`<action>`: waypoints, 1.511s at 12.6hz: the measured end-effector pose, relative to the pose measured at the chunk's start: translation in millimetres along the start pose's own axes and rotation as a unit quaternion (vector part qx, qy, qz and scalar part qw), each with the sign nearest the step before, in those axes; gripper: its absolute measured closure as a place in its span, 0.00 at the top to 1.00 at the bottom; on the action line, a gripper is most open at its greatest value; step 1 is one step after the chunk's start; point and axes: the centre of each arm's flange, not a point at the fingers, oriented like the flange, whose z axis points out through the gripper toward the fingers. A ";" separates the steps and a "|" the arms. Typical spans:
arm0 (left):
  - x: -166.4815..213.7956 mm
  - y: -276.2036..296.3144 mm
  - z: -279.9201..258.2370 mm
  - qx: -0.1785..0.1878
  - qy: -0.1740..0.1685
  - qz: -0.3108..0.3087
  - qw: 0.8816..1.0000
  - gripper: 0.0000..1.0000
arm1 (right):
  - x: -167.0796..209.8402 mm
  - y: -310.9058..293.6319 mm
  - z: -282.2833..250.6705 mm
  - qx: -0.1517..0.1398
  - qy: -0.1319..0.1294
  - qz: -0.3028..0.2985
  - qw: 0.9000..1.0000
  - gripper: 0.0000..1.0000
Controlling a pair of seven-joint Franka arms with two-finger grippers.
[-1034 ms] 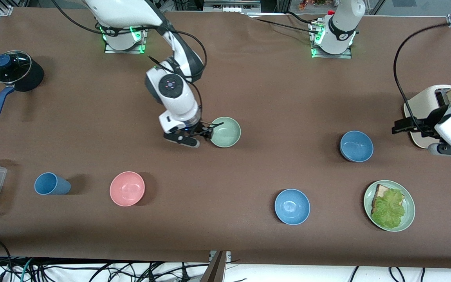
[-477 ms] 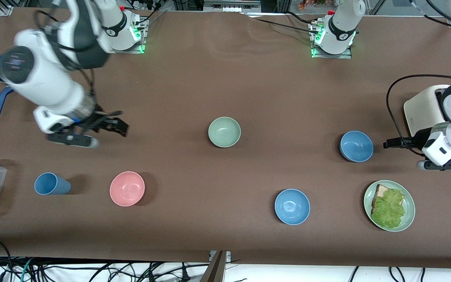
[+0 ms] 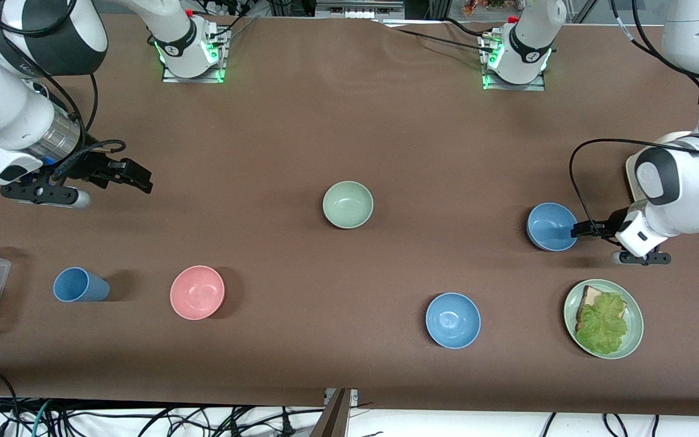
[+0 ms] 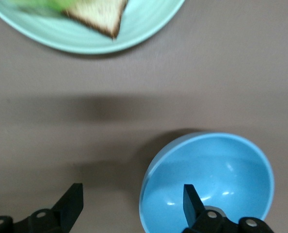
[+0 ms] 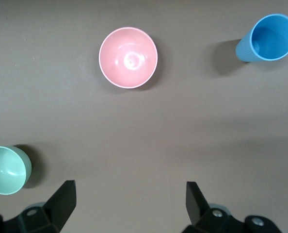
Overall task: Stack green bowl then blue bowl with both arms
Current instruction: 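Withdraw the right gripper while the left gripper reaches the blue bowl, then grasp the blue bowl rim with the left gripper and carry it toward the green bowl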
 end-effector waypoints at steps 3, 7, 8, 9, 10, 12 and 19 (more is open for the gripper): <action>-7.7 -1.0 11.7 0.000 -0.006 0.004 1.000 0.79 | 2.5 9.1 4.7 0.003 -0.007 -0.004 1.000 1.00; -12.2 1.6 18.8 -0.001 -0.014 0.013 1.000 0.30 | 3.5 18.6 1.9 -0.006 -0.005 -0.007 1.000 1.00; -11.8 4.3 19.2 -0.001 -0.014 0.016 1.000 0.18 | 2.8 16.0 1.8 -0.006 -0.005 -0.009 1.000 1.00; -11.1 7.5 19.2 -0.001 -0.014 0.019 1.000 0.07 | 2.2 14.2 1.6 -0.006 -0.005 -0.011 1.000 1.00; -9.7 12.0 17.7 -0.001 -0.013 0.023 1.000 0.05 | 1.9 13.6 1.2 -0.006 -0.005 -0.012 1.000 1.00; -1.2 32.3 2.7 -0.023 -0.012 0.024 0.999 0.05 | 1.7 13.3 0.8 -0.007 -0.004 -0.012 1.000 1.00; 19.5 241.8 -51.8 -0.085 -0.004 0.034 0.996 0.05 | 3.0 29.5 -5.6 -0.009 -0.003 -0.013 1.000 1.00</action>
